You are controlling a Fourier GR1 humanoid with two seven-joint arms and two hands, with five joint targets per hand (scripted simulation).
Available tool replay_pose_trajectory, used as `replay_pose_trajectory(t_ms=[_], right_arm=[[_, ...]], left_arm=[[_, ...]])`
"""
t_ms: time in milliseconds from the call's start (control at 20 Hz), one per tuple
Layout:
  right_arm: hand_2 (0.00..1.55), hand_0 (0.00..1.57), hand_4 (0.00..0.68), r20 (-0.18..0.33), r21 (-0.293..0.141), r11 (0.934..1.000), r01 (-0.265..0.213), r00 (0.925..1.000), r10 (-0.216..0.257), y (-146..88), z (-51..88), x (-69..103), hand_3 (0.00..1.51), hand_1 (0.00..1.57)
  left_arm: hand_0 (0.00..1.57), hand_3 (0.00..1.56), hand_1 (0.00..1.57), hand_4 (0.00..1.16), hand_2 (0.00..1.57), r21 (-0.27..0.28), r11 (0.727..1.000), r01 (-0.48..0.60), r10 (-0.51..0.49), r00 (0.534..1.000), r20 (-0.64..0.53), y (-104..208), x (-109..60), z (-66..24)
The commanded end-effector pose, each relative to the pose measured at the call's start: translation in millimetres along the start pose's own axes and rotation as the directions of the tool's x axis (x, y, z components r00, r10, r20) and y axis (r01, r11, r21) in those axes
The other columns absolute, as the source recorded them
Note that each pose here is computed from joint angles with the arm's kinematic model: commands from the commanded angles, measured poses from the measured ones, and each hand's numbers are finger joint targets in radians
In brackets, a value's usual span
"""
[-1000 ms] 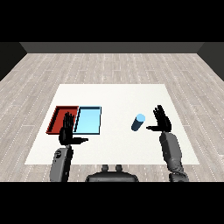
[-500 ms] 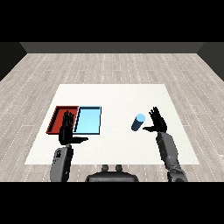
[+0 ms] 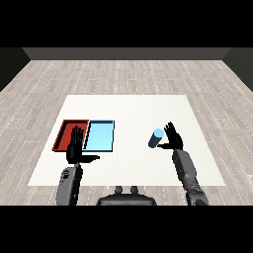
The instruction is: Pick the blue can and put it in the blue box
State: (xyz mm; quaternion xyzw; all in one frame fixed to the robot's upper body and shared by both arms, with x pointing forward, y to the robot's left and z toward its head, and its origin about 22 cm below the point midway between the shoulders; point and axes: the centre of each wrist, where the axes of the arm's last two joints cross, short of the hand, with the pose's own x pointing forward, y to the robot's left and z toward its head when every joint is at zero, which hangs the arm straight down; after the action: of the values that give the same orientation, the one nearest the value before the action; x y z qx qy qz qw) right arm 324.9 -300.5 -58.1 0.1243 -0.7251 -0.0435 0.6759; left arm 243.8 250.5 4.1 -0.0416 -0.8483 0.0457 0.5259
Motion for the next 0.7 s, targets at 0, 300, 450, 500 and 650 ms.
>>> replay_pose_trajectory(t_ms=[0, 300, 450, 500, 650], right_arm=[[0.0, 0.0, 0.0, -0.003, 0.018, 0.9998, 0.013, 0.9999, -0.013, 11.0, -22.7, -5.4, 0.0, 0.0], [0.0, 0.0, 0.0, -0.019, 0.015, 0.9998, 0.012, 0.9997, -0.012, 28.4, -14.6, -20.4, 0.0, 0.0], [0.0, 0.0, 0.0, -0.032, 0.03, 0.9995, 0.006, 0.9995, -0.005, 25.4, -21.3, -6.1, 0.0, 0.0], [0.0, 0.0, 0.0, -0.014, 0.036, 0.9993, 0.004, 0.9999, -0.003, 4.9, -22.0, -3.6, 0.0, 0.0], [0.0, 0.0, 0.0, -0.02, 0.023, 0.9997, 0.004, 0.9998, -0.003, 19.2, -24.2, 0.4, 0.0, 0.0]], left_arm=[[0.0, 0.0, 0.0, 0.0, 0.0, -0.001, 1.0, 0.005, -0.005, 1.0, -0.001, -2.1, 6.6, -6.6], [0.0, 0.0, 0.0, 0.0, 0.0, 0.003, 1.0, 0.011, -0.011, 1.0, 0.008, 9.1, 9.9, 12.3], [0.0, 0.0, 0.0, 0.0, 0.0, -0.008, 1.0, 0.009, -0.009, 1.0, -0.001, 16.8, 14.4, 20.4], [0.0, 0.0, 0.0, 0.0, 0.0, -0.006, 1.0, 0.012, -0.012, 1.0, 0.007, 13.0, 20.2, 1.8], [0.0, 0.0, 0.0, 0.0, 0.0, 0.005, 1.0, 0.017, -0.018, 1.0, 0.013, -3.7, 6.3, -6.4]])
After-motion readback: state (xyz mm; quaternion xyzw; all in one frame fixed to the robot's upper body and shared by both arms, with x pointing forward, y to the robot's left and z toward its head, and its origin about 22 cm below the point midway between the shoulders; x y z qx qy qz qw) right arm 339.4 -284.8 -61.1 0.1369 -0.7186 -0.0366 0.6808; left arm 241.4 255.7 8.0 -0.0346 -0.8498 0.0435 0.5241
